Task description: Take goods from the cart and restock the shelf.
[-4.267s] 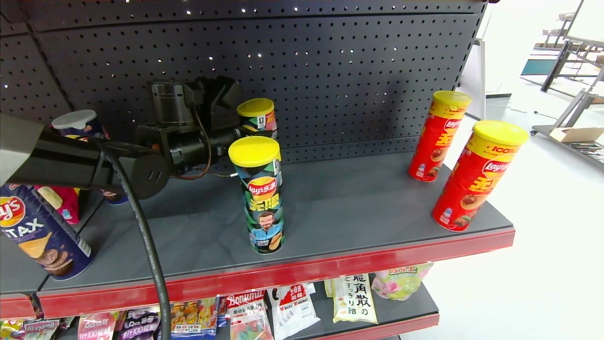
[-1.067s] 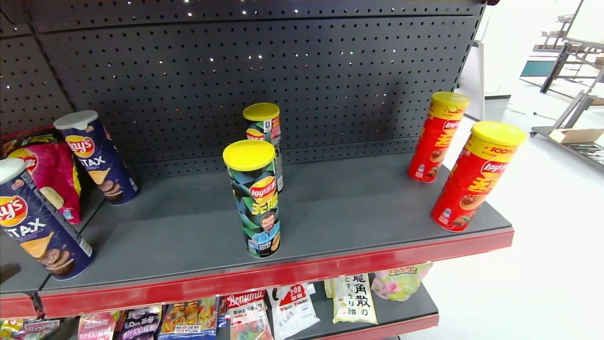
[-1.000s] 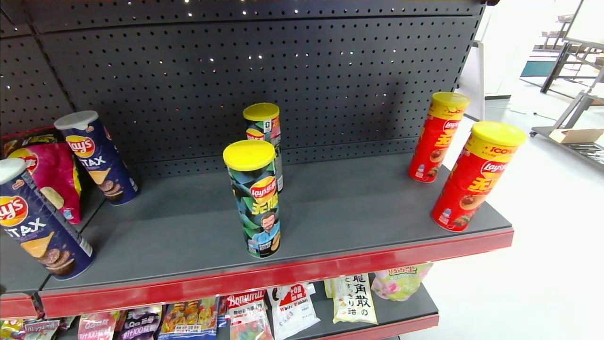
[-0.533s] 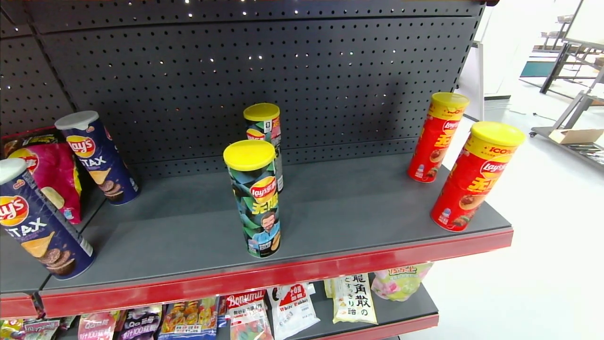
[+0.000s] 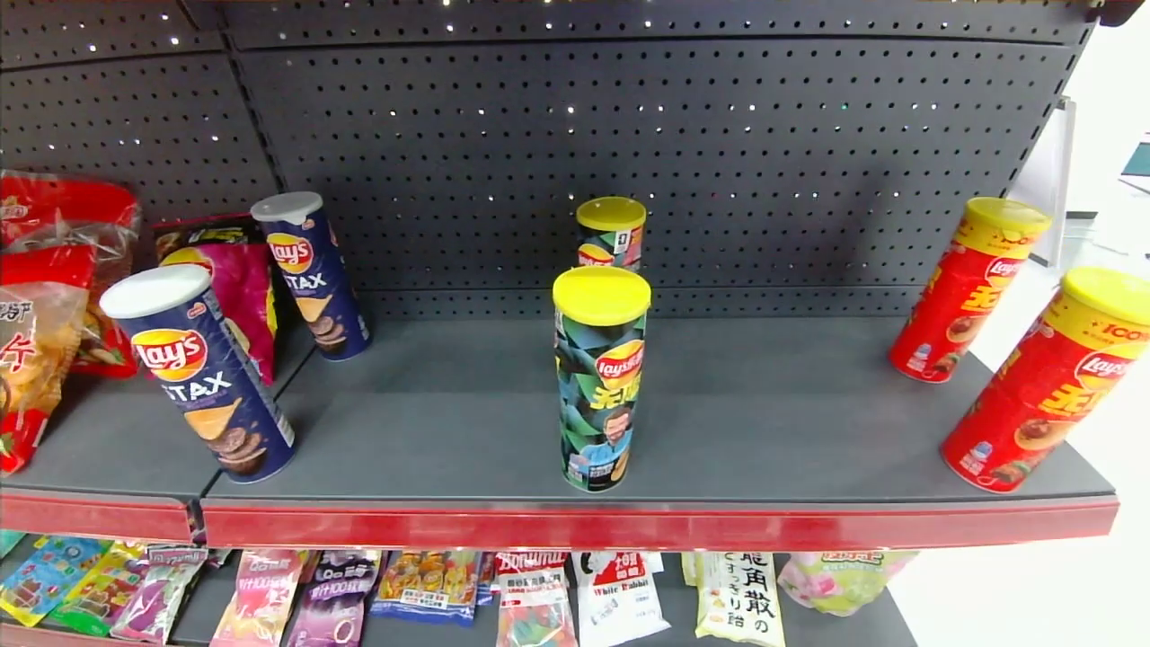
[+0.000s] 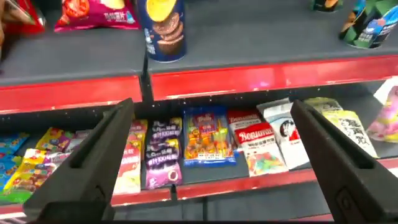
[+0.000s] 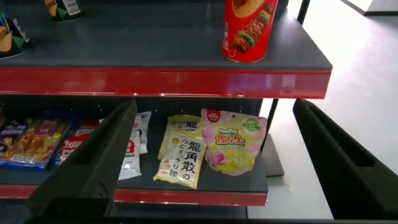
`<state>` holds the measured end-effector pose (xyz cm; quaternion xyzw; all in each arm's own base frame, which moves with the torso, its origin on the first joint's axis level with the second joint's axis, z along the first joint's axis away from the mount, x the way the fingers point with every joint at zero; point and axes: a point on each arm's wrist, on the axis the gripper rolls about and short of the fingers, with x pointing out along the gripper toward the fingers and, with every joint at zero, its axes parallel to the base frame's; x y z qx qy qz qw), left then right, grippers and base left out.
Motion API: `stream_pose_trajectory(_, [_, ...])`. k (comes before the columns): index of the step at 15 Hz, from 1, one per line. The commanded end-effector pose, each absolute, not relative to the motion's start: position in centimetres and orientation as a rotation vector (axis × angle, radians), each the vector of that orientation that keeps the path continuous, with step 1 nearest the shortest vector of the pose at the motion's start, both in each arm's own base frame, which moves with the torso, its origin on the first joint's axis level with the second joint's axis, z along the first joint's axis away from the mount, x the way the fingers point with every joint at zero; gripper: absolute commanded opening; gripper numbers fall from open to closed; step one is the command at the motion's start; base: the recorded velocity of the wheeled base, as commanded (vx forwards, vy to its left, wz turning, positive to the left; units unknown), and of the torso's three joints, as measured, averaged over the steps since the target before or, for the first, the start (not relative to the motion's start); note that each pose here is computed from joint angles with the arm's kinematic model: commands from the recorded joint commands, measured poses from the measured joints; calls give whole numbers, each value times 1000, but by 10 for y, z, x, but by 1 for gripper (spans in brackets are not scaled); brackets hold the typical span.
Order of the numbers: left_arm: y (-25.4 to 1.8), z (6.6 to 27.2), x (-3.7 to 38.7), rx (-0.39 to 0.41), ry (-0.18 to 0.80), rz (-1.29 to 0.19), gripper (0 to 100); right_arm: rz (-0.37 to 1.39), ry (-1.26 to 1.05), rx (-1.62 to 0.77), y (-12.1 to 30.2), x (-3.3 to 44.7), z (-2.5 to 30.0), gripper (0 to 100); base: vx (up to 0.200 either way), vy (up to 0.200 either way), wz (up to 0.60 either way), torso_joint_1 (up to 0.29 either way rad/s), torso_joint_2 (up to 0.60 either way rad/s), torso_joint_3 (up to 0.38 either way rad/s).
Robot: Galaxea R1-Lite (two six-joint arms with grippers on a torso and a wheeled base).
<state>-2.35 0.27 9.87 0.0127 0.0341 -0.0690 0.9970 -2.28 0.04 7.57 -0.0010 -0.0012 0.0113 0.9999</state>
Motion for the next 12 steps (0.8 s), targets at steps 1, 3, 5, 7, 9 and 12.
stream_pose_trajectory(1, [2,79,-15,62,69,-146,100,25,-2,-3,0,-23,76,100,0,0,0,0,0,0])
stream_pose_trajectory(3, [1,77,-16,64,88,-151,100,26,-2,-6,0,-23,76,100,0,0,0,0,0,0])
stream_pose_trajectory(5, [1,77,-16,58,88,-150,100,25,-2,-8,0,-23,76,100,0,0,0,0,0,0])
stream_pose_trajectory(7, [2,77,-15,7,95,-107,100,204,-85,104,3,-20,167,100,0,0,0,0,0,0])
stream_pose_trajectory(9, [2,77,-15,5,95,-109,100,335,-40,85,6,-1,203,100,0,0,0,0,0,0])
stream_pose_trajectory(12, [2,77,-15,4,95,-109,100,512,67,-38,16,46,223,100,0,0,0,0,0,0])
